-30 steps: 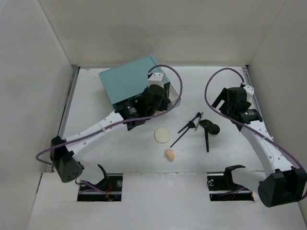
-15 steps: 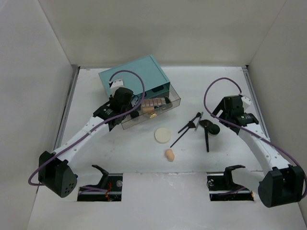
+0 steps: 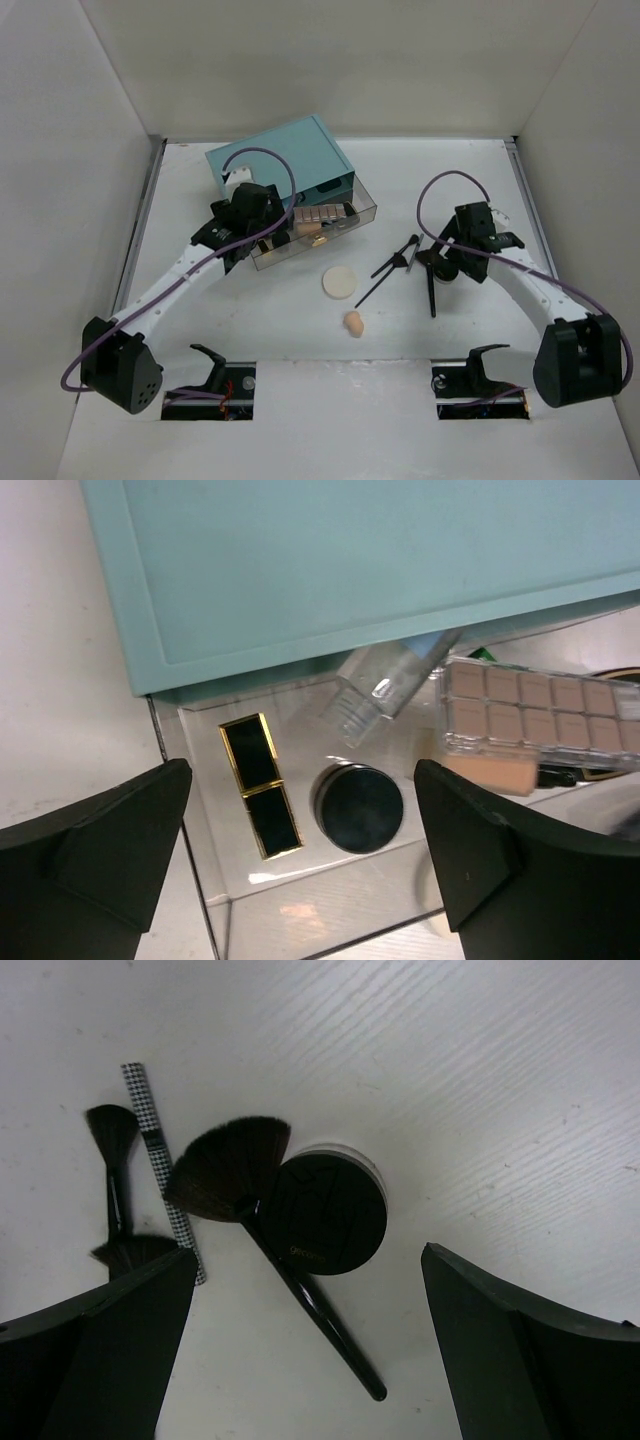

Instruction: Organize the makeup

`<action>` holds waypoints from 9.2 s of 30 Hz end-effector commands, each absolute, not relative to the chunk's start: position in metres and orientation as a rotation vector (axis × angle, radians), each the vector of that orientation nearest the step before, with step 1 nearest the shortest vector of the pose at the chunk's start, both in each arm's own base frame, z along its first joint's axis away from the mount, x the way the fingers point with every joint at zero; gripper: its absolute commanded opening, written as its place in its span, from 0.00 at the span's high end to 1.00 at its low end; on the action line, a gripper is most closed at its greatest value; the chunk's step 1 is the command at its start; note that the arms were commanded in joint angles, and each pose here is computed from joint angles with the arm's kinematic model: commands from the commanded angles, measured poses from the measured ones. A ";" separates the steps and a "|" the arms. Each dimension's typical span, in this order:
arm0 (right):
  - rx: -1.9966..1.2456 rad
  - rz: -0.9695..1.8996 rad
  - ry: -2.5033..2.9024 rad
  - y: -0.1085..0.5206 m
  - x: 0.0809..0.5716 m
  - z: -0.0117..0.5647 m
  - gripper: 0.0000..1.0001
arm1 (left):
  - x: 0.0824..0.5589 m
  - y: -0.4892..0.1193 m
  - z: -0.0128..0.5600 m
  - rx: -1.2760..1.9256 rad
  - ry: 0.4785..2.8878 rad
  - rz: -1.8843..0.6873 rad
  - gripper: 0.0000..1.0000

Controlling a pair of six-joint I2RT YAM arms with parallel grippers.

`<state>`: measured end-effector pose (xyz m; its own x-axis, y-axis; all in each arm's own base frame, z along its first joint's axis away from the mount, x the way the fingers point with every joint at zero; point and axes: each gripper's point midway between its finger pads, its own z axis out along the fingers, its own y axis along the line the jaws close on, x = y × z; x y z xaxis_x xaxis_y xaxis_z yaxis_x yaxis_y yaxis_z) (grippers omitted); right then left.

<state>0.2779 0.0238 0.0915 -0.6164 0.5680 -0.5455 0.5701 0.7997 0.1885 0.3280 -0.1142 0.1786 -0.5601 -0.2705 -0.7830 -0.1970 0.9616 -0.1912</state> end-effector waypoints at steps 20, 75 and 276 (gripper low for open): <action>0.995 -0.019 2.435 0.021 0.285 0.037 0.34 | 0.314 -0.119 0.248 -0.272 2.003 -0.225 0.00; 0.468 0.275 2.036 0.090 0.381 0.265 0.12 | 0.277 -0.369 0.223 0.572 2.086 -0.850 0.15; -0.278 0.643 1.876 0.426 0.415 0.106 0.17 | 0.432 -0.041 0.127 -0.628 2.202 -0.202 0.92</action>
